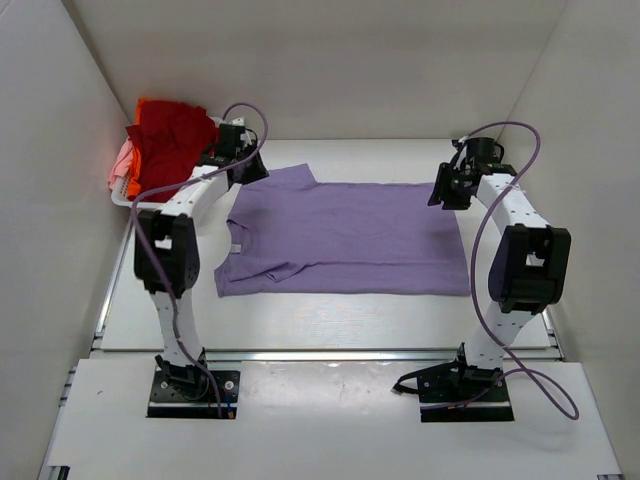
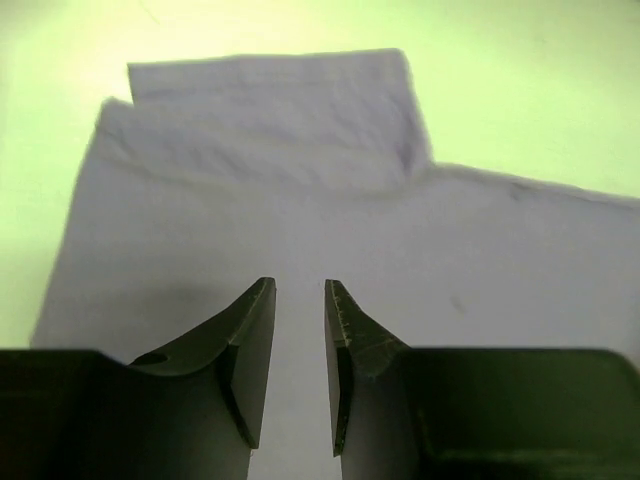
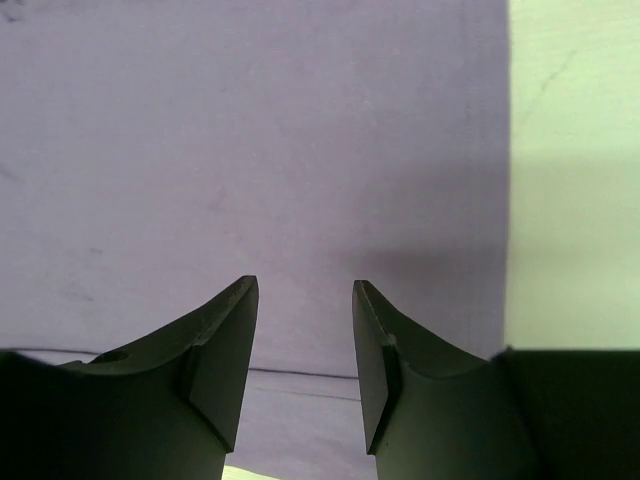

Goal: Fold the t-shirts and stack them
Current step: Grap the side of the flattened tshirt furthest away from the robot with both arms

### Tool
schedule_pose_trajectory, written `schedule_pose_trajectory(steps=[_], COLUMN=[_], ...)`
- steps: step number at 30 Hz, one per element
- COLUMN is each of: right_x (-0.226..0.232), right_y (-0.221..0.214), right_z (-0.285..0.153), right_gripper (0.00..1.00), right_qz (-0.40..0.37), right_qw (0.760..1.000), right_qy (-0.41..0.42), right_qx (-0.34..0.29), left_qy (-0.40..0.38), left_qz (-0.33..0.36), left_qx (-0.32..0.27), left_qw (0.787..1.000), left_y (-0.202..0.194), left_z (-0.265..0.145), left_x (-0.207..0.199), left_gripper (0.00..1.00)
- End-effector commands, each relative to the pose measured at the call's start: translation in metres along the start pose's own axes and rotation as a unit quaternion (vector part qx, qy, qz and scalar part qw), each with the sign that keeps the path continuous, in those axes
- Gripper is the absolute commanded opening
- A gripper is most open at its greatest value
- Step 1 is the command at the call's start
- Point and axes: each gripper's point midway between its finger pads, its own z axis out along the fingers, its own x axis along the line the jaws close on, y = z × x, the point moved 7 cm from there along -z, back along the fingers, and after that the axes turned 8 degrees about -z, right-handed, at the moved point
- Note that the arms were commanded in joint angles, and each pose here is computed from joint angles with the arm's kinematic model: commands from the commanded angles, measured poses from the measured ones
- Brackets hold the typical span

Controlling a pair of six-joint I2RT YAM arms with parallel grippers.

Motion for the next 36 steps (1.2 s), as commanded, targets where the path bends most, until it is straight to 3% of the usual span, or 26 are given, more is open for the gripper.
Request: schedule_pose_trajectory(steps=[1,7,12,20,27,36], right_x=[0.009,0.014,0.012,0.006,-0.005,-0.01], right_y=[0.016,0.013,0.012,0.018,0.027,0.029], right_z=[-0.012,0.001,0.008,0.012,0.017,0.027], right_gripper=[0.41,0.4,0.41,0.4,0.41,0.42], right_qz=[-0.001,-0.005,-0.007,0.005,0.023,0.029], right_qw=[0.999,0.999,0.999,0.999,0.999,0.999], right_qy=[0.024,0.036,0.036,0.037,0.034,0.031], right_qx=[-0.04,-0.032,-0.02,-0.026,-0.034,-0.034], left_qy=[0.021,0.06,0.109,0.147,0.154,0.112], left_qz=[0.023,0.055,0.054,0.049,0.033,0.023], left_qx=[-0.04,-0.086,-0.106,-0.035,-0.021,0.044], left_qw=[0.999,0.993,0.987,0.987,0.987,0.992], left_y=[0.033,0.059,0.068,0.051,0.052,0.031], left_z=[0.027,0.086,0.109,0.147,0.138,0.139], left_x=[0.002,0.006,0.023,0.05,0.053,0.052], left_gripper=[0.37,0.4,0.49,0.49,0.5,0.53])
